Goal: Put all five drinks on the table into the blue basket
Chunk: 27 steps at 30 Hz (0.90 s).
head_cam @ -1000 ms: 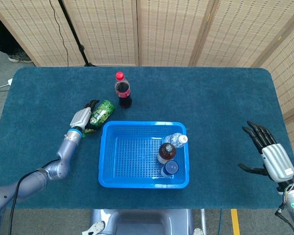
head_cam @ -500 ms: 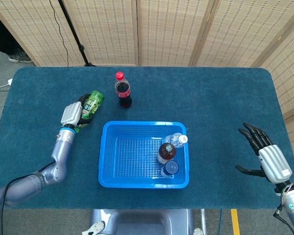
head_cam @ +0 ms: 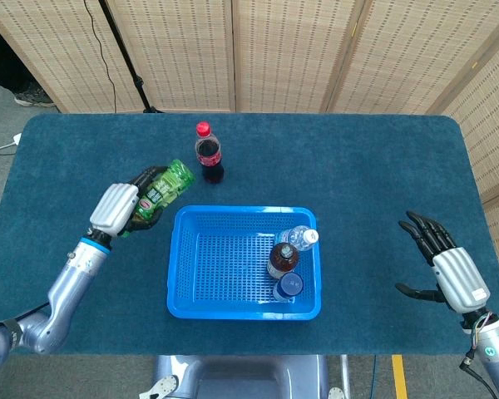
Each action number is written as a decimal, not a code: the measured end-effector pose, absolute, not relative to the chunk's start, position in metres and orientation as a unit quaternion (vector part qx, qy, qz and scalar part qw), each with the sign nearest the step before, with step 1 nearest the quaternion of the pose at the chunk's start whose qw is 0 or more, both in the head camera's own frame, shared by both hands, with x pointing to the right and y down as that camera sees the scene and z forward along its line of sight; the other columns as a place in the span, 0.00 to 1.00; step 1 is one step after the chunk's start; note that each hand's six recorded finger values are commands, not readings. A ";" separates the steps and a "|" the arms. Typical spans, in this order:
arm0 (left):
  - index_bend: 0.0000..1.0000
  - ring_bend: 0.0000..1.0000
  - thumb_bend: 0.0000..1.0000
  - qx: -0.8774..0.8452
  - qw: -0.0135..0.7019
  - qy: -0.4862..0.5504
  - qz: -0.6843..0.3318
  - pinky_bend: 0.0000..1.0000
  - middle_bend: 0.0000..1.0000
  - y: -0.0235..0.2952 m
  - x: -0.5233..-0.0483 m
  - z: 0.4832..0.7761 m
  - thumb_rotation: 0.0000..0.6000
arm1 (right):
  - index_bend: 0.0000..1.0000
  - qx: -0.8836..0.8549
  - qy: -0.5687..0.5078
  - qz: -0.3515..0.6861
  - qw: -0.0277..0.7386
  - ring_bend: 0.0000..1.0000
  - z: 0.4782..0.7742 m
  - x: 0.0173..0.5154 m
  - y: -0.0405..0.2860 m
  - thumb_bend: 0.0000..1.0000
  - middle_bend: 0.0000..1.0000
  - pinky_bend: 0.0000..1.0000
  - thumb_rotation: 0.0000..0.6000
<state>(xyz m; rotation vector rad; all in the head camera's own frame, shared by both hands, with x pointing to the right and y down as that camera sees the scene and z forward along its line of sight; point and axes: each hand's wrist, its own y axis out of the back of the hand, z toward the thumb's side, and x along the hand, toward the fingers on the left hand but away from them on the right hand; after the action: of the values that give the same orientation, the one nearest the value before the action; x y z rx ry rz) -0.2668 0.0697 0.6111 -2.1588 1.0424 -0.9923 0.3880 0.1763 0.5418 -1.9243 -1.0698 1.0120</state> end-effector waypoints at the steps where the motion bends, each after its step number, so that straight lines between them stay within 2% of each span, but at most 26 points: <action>1: 0.42 0.41 0.54 -0.810 0.271 0.376 -0.360 0.57 0.35 0.077 -0.261 0.607 1.00 | 0.01 -0.744 -0.414 0.391 0.351 0.00 0.542 0.388 0.176 0.00 0.00 0.08 1.00; 4: 0.42 0.41 0.54 -0.829 0.273 0.347 -0.343 0.57 0.35 0.097 -0.243 0.598 1.00 | 0.01 -0.744 -0.414 0.390 0.351 0.00 0.541 0.388 0.177 0.00 0.00 0.08 1.00; 7: 0.42 0.41 0.54 -0.834 0.280 0.330 -0.343 0.57 0.35 0.106 -0.230 0.601 1.00 | 0.01 -0.745 -0.415 0.388 0.349 0.00 0.540 0.389 0.177 0.00 0.00 0.08 1.00; 16: 0.39 0.38 0.51 -0.839 0.261 0.309 -0.365 0.56 0.34 0.126 -0.181 0.637 1.00 | 0.01 -0.748 -0.416 0.387 0.344 0.00 0.540 0.391 0.177 0.00 0.00 0.08 1.00; 17: 0.36 0.34 0.50 -0.839 0.259 0.308 -0.366 0.53 0.31 0.127 -0.179 0.639 1.00 | 0.01 -0.748 -0.416 0.387 0.343 0.00 0.540 0.391 0.177 0.00 0.00 0.08 1.00; 18: 0.25 0.24 0.46 -0.840 0.257 0.305 -0.369 0.44 0.21 0.128 -0.174 0.642 1.00 | 0.01 -0.748 -0.416 0.386 0.343 0.00 0.540 0.391 0.177 0.00 0.00 0.08 1.00; 19: 0.12 0.11 0.40 -0.840 0.256 0.302 -0.371 0.27 0.09 0.129 -0.172 0.644 1.00 | 0.01 -0.748 -0.416 0.386 0.343 0.00 0.540 0.391 0.177 0.00 0.00 0.08 1.00; 21: 0.01 0.01 0.33 -0.845 0.248 0.290 -0.375 0.07 0.00 0.133 -0.168 0.648 1.00 | 0.01 -0.749 -0.416 0.386 0.343 0.00 0.540 0.391 0.177 0.00 0.00 0.09 1.00; 22: 0.00 0.00 0.30 -0.848 0.244 0.282 -0.376 0.01 0.00 0.136 -0.166 0.650 1.00 | 0.01 -0.749 -0.416 0.385 0.343 0.00 0.540 0.391 0.177 0.00 0.00 0.09 1.00; 27: 0.00 0.00 0.19 -0.867 0.223 0.238 -0.377 0.00 0.00 0.150 -0.157 0.654 1.00 | 0.01 -0.749 -0.417 0.386 0.342 0.00 0.539 0.392 0.176 0.00 0.00 0.09 1.00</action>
<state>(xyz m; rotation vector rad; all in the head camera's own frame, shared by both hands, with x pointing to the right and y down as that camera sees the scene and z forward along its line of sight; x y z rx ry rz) -0.1571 0.1497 0.6543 -2.3929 0.6584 -1.0414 0.3921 0.1765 0.5395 -1.9472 -1.0842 1.0029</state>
